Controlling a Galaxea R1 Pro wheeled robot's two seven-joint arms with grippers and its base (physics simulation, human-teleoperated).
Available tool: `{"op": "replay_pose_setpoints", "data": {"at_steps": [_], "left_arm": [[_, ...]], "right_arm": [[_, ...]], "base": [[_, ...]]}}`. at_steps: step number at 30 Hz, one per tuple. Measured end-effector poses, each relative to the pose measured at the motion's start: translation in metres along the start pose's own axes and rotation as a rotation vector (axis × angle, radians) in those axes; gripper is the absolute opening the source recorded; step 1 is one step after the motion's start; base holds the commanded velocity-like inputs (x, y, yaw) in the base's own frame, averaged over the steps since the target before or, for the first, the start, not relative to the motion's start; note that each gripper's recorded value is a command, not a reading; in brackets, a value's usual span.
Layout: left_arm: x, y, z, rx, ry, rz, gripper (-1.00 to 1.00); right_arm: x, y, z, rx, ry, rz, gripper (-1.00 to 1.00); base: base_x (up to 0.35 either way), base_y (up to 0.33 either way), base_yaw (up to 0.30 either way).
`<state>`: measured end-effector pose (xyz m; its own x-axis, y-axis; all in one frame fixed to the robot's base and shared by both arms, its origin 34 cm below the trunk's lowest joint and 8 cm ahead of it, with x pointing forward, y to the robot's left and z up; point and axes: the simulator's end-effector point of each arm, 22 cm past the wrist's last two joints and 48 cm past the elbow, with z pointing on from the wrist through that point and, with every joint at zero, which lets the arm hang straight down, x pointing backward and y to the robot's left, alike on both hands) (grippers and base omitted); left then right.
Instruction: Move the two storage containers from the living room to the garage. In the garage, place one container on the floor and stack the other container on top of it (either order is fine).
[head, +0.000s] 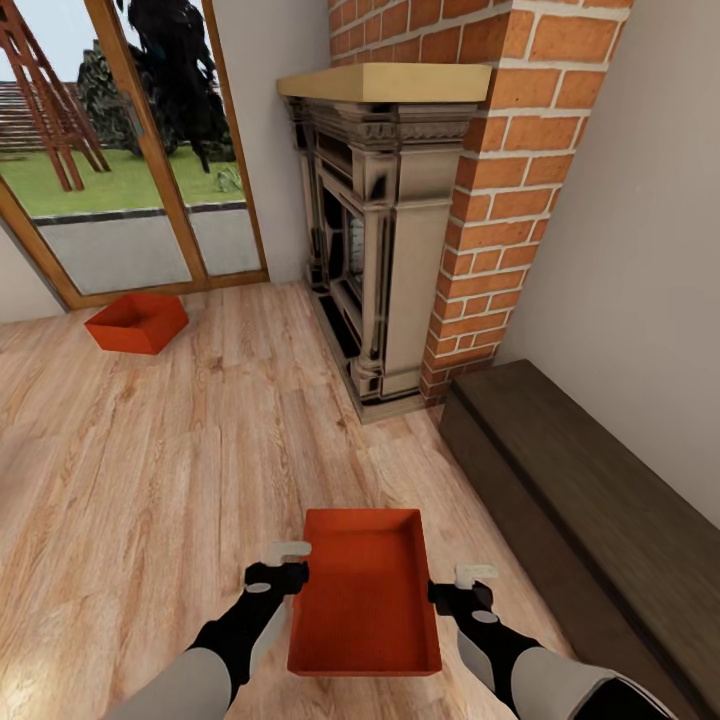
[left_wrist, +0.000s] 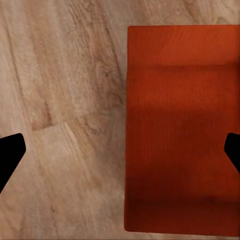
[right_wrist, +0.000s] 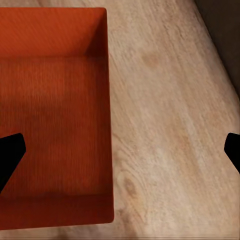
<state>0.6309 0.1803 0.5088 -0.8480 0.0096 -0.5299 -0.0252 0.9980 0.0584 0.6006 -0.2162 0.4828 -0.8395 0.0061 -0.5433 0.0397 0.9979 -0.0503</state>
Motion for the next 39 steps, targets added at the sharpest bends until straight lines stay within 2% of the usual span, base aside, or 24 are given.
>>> {"op": "replay_pose_setpoints", "data": {"at_steps": [22, 33, 39], "left_arm": [[0.004, -0.010, -0.001, 0.012, 0.007, -0.009, 1.00], [0.017, -0.011, 0.014, 0.012, 0.014, -0.030, 1.00], [0.035, -0.012, 0.023, 0.014, 0.040, -0.047, 1.00]], "right_arm": [[0.003, 0.005, -0.001, -0.007, 0.006, -0.003, 1.00], [0.013, 0.009, 0.014, -0.010, 0.003, -0.004, 1.00], [0.020, 0.010, 0.023, -0.011, 0.003, -0.005, 1.00]], "base": [[0.000, 0.000, 0.000], [0.000, 0.000, 0.000], [0.000, 0.000, 0.000]]}}
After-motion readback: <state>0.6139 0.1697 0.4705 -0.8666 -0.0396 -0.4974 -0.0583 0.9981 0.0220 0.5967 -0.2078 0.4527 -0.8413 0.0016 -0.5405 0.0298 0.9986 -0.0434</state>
